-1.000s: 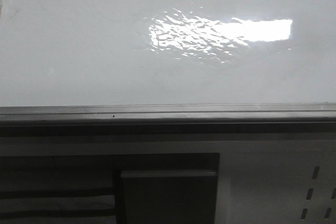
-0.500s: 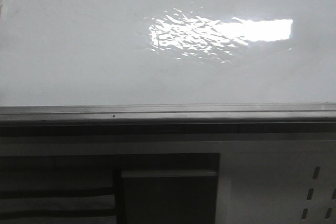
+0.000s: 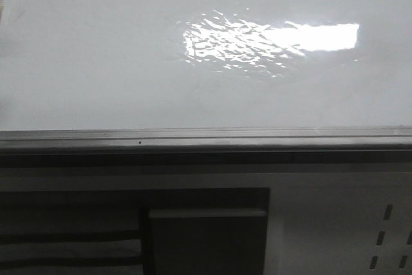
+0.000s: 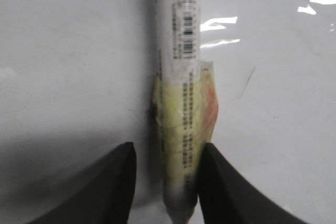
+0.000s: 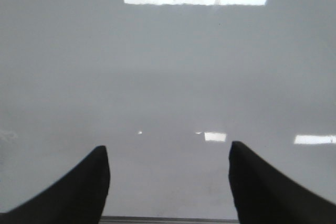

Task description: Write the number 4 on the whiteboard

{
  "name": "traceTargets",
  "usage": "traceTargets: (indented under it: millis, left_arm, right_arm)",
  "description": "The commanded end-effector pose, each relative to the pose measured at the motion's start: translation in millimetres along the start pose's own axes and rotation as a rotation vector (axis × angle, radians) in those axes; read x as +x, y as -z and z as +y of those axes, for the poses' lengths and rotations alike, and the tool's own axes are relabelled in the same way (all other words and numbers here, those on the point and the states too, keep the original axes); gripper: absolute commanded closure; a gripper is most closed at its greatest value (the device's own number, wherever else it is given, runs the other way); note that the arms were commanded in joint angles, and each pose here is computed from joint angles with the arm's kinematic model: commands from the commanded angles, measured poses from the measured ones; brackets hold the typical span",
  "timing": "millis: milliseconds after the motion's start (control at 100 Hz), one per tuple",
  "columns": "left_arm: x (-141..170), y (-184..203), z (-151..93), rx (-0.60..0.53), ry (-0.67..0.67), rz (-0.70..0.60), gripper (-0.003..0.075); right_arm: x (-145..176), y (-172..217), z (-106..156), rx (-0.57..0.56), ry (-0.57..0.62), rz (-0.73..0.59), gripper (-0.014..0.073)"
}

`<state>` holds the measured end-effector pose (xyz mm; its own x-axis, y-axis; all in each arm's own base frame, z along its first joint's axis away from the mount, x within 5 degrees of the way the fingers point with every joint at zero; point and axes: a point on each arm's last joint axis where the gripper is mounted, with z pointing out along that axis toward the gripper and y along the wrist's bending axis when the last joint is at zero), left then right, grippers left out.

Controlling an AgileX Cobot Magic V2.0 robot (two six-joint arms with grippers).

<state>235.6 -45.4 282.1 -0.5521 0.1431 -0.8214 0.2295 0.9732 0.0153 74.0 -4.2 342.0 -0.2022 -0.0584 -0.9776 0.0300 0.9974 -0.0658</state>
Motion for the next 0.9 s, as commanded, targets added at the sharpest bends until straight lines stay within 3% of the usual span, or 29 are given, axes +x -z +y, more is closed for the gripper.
traceTargets:
  millis: [0, 190, 560, 760, 890]
  left_arm:
    - [-19.2, 8.1, -0.9, -0.006, -0.004, -0.118, 0.0502]
    - [-19.2, 8.1, -0.7, -0.009, -0.015, -0.118, 0.0556]
    - [-19.7, 8.2, -0.5, -0.012, -0.022, -0.123, 0.0741]
    - [-19.9, 8.9, -0.5, -0.011, -0.023, -0.121, 0.0741]
    - [-24.9, 14.7, -8.0, 0.027, -0.084, -0.046, 0.0741]
  right_arm:
    - [-17.5, 1.7, -1.0, 0.006, 0.01, -0.1, 0.0159]
    - [-17.5, 1.7, -1.0, 0.006, 0.01, -0.1, 0.0159]
    - [-16.3, 1.6, -1.1, 0.007, 0.01, -0.086, 0.0159]
    - [-17.5, 2.8, -0.4, -0.003, -0.012, -0.079, 0.0159]
    - [-23.2, 3.3, 1.1, -0.029, -0.027, 0.041, 0.0159]
